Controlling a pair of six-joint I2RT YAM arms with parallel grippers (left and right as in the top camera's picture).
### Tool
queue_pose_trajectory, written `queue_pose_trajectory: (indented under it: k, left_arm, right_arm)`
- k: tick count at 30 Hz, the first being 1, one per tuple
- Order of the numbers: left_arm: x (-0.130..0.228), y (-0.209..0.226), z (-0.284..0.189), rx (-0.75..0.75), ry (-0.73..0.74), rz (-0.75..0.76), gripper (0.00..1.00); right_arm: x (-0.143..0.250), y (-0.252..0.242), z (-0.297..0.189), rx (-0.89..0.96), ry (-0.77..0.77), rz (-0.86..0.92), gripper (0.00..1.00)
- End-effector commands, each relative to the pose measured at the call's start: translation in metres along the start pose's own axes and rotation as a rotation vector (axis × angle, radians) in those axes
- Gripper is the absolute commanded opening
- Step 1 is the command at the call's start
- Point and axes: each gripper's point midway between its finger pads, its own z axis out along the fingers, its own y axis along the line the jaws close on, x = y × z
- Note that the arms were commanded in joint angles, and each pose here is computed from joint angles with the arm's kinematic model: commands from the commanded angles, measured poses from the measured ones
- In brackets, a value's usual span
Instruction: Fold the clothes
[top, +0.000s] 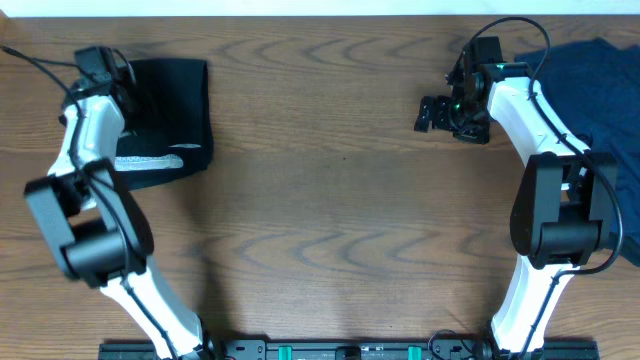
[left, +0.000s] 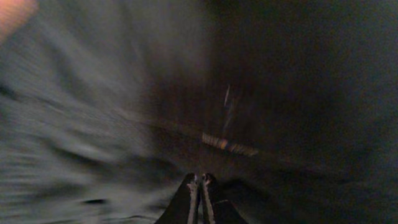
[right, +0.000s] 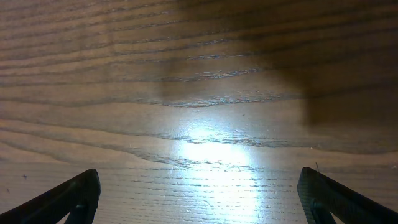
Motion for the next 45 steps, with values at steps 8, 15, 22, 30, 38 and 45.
queue_pose_trajectory:
  k: [8,15,22,30,38,45]
  left_arm:
    - [-0.073,-0.043,-0.053,0.237,-0.282,-0.086,0.06]
    - [-0.072,-0.081,-0.002,0.334,-0.295,-0.036,0.07]
    - [-0.061,-0.103,0.045,0.356,-0.291,-0.009,0.08]
    - [-0.019,-0.1,0.08,0.341,-0.146,-0.022,0.07]
    - [0.01,-0.099,0.083,0.331,-0.026,-0.007,0.06]
    - [0.021,-0.125,0.07,0.503,0.014,0.035,0.06]
  right_arm:
    - [-0.007,0.006,-0.012,-0.003,-0.037,-0.023,0.99]
    - [-0.007,0.006,-0.012,-0.003,-0.037,-0.023,0.99]
    - [-0.007,0.006,-0.012,-0.003,-0.037,-0.023,0.99]
    - [-0.007,0.006,-0.012,-0.003,-0.037,-0.023,0.99]
    - [-0.007,0.006,-0.012,-0.003,-0.037,-0.023,0.99]
    - [-0.007,0.006,-0.012,-0.003,-0.037,-0.023,0.99]
